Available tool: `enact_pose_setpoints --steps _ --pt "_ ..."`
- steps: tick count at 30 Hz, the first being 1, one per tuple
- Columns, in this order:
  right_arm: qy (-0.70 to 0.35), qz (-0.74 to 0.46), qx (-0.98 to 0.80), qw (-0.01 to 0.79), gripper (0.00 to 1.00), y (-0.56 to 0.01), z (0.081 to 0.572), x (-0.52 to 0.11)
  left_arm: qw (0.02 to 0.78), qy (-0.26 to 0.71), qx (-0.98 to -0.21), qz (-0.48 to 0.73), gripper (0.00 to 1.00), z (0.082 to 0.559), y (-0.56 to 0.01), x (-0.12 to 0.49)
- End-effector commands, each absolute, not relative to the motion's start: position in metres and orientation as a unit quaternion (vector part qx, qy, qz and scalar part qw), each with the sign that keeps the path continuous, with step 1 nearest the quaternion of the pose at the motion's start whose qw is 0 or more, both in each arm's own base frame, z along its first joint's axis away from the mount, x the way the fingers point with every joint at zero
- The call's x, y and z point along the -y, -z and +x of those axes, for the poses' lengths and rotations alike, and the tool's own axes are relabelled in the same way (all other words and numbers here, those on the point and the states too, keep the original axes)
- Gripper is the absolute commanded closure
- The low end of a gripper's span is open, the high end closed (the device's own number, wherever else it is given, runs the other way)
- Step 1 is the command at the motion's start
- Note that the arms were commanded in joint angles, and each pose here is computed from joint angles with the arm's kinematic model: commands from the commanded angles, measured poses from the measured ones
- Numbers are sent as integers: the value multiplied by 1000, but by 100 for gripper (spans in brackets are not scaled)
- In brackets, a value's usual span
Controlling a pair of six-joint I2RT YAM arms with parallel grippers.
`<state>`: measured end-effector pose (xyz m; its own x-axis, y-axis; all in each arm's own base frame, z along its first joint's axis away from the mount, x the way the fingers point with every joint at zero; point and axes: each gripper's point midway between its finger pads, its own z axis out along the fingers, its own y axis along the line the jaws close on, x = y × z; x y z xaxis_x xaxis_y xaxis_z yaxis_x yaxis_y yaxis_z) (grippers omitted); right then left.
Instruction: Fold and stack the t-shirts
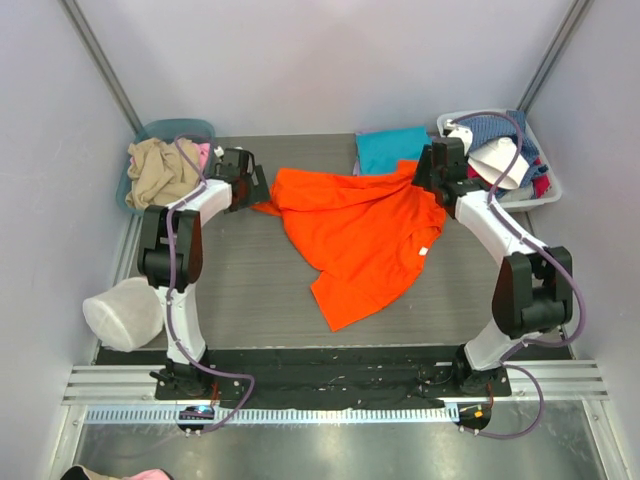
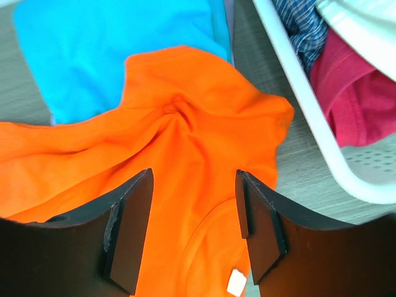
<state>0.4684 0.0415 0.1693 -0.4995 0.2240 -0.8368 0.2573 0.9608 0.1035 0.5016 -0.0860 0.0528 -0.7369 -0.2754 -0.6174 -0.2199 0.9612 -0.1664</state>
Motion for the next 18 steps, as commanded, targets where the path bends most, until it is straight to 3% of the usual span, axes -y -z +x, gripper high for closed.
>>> enact_pose_setpoints --steps 1,18 --pt "-12 143 -849 508 37 -202 456 -46 361 24 -921 -140 8 502 -63 75" --pt "-20 140 -857 496 36 -193 438 -48 350 21 -928 -128 29 526 -36 73"
